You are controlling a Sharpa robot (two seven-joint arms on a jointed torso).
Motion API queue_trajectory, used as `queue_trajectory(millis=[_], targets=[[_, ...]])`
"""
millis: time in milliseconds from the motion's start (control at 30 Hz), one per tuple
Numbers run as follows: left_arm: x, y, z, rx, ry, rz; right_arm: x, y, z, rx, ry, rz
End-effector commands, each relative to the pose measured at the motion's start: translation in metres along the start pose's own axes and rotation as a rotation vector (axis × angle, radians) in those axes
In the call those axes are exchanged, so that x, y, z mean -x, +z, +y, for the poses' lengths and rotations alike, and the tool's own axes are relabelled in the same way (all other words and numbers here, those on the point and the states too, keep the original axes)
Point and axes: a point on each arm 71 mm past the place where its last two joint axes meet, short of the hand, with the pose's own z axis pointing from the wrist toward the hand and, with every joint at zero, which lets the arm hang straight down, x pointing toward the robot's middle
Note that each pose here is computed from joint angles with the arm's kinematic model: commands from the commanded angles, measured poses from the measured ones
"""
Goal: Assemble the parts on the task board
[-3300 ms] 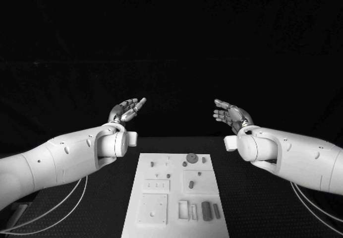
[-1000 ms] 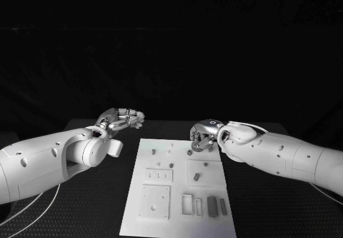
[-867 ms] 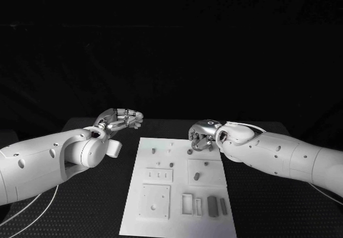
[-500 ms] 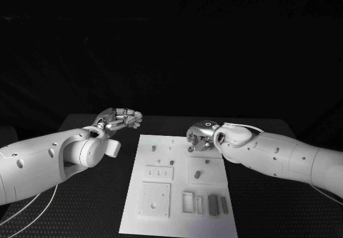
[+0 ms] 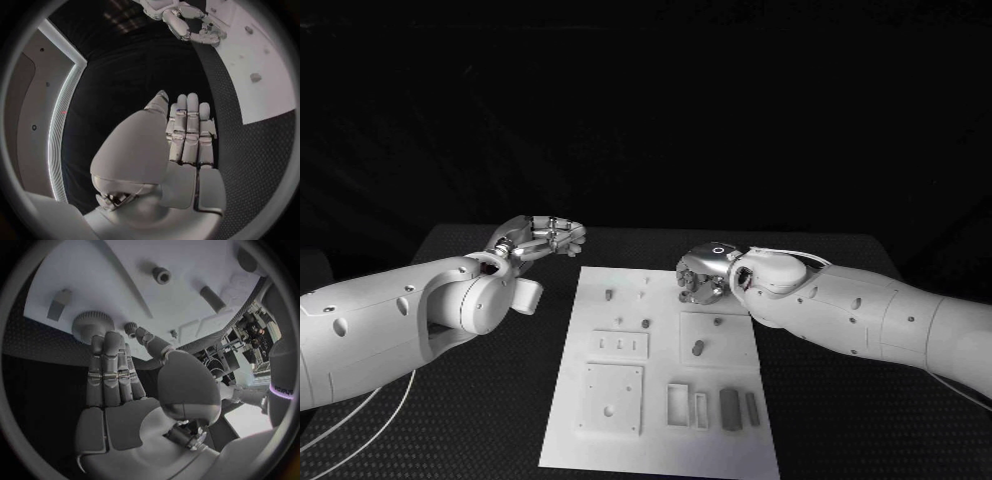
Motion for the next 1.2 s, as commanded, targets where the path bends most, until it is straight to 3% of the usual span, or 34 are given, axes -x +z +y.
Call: queue_trajectory(millis=[33, 1200], targets=[[-0.0015, 0.0006, -0.0019, -0.013, -0.004, 0.017, -0.002, 0.000, 0.003, 0.007, -0.021, 0.025], [-0.0028, 0.0024, -0.0014, -0.010, -0.010, 0.020, -0.014, 0.007, 0.013, 0.015, -0.042, 0.066]])
